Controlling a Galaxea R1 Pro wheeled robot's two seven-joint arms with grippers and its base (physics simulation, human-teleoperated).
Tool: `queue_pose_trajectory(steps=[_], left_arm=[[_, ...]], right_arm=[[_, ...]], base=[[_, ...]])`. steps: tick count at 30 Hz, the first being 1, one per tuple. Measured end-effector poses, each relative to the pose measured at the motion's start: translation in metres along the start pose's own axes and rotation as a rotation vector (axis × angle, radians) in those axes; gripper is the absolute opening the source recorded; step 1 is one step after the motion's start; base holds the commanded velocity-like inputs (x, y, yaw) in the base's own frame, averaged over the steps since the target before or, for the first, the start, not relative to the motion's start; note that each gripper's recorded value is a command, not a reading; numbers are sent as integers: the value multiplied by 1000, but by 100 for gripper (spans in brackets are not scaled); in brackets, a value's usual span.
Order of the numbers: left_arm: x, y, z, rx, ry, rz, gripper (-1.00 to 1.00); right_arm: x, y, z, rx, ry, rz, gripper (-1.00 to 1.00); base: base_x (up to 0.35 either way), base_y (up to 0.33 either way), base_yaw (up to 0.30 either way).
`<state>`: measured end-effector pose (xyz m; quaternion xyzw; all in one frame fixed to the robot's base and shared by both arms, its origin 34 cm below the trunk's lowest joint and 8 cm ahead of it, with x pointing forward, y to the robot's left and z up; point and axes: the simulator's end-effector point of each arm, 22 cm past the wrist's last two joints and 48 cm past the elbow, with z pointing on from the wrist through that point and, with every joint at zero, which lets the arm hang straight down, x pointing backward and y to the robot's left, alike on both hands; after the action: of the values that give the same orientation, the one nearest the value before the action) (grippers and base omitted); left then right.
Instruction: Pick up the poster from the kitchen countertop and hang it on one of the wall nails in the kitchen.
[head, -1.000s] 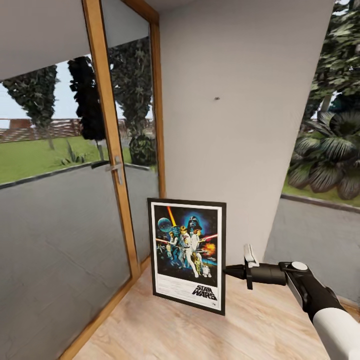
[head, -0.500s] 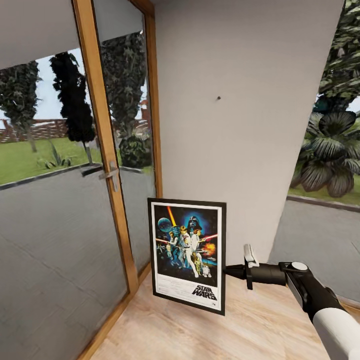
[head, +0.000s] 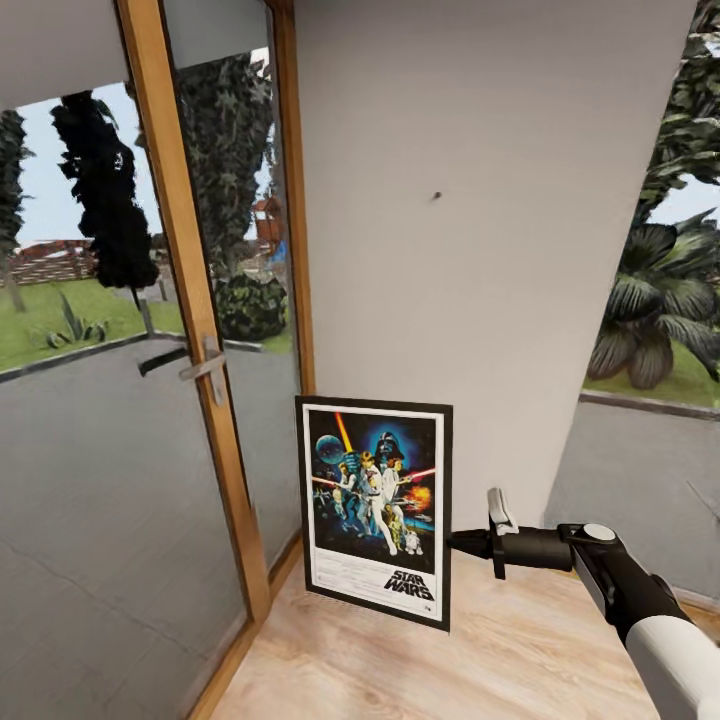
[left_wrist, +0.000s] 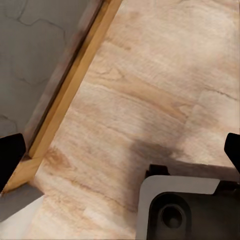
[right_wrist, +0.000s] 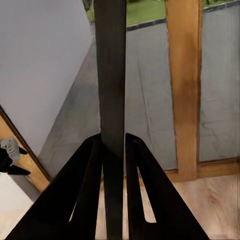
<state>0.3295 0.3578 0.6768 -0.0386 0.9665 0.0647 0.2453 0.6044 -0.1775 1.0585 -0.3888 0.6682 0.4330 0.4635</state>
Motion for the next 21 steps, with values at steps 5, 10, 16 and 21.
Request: queue_pose_trajectory(steps=[5,10,16,21], left_arm=[[-1,0,0,0,-3,0,100],[-3,0,0,0,-6,-1,100],[-4,0,0,1,-10,0,100],[-6,0,0,1,-14,0,100]], right_arm=[[-1,1,0,1,-1,-1,-100],[-3,1,-1,1,-2,-3,-100],[0,1,-1,2,-2,12,-100],[1,2,-2,2,-4,19,-100]], base=[[271,258,-293],[255,241,-295],[99,88,-295],[13,12,-295]])
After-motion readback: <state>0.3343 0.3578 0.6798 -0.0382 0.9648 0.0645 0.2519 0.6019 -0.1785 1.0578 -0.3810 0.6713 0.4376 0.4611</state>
